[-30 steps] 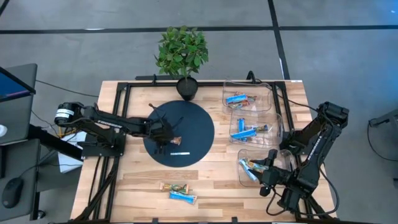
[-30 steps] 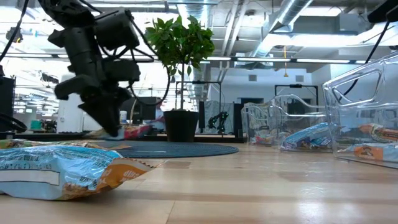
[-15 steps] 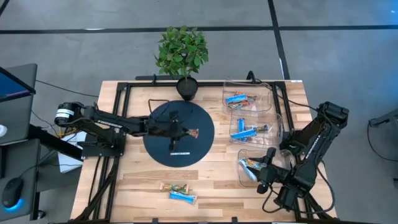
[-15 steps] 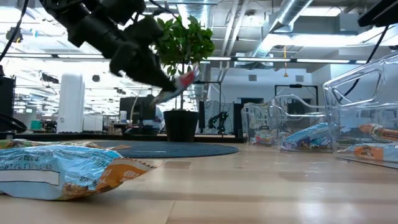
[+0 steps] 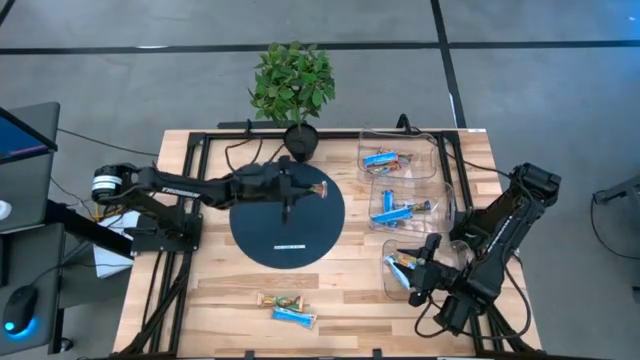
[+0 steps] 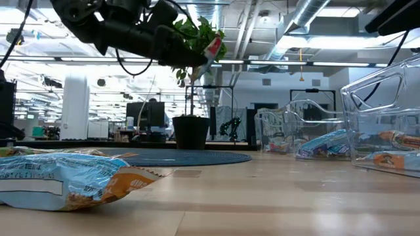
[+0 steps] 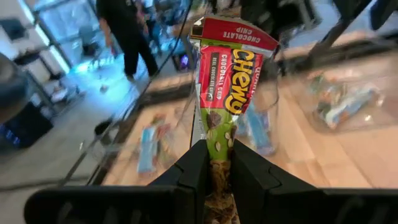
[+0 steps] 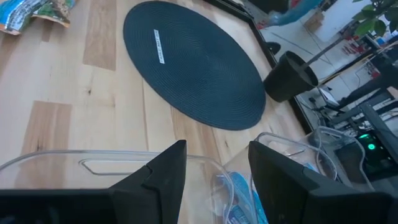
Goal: Pick and place Granola Bars by type
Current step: Put the red granola bar into the top transparent bin
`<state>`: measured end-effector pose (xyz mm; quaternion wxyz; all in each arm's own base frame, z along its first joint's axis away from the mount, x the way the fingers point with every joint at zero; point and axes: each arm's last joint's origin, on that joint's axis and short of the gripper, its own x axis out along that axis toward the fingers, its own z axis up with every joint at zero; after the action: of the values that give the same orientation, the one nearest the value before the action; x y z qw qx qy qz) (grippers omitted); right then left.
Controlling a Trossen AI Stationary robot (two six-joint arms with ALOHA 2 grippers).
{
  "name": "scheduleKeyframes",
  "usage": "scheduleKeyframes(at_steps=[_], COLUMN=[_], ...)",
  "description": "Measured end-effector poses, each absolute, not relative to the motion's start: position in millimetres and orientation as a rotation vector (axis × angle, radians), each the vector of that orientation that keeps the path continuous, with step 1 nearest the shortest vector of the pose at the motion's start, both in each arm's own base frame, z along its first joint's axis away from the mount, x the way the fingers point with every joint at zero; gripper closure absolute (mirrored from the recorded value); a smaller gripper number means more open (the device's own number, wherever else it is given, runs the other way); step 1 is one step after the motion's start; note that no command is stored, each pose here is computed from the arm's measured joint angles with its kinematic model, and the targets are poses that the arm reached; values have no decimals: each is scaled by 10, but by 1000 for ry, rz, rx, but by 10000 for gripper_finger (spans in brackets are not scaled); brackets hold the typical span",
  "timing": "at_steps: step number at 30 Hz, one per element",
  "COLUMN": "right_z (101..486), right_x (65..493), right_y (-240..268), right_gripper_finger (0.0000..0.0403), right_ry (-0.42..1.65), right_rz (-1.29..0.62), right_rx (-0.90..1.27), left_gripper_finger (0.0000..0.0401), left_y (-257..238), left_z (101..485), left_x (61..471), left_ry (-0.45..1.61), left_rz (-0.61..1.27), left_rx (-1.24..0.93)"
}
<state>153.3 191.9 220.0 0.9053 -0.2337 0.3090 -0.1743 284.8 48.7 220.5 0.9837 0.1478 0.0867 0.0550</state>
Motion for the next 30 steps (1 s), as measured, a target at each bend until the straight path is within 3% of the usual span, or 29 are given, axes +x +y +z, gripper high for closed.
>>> scheduleKeyframes(at_steps=[15,24,30], right_z=[2196,2186,2185], right_x=[1530,1527,1526], right_y=[1921,1928,1929], right_gripper_finger=[234,234,234], right_ry=[653,684,690], right_rz=[-353,-337,-334], right_rx=[-477,-461,-457], left_gripper_finger=[348,348,348], left_y=[712,1151,1485], left_z=[2283,2372,2189], left_x=[3813,4416,4772], left_ry=[124,185,207], left_rz=[76,132,119], left_rx=[394,382,325])
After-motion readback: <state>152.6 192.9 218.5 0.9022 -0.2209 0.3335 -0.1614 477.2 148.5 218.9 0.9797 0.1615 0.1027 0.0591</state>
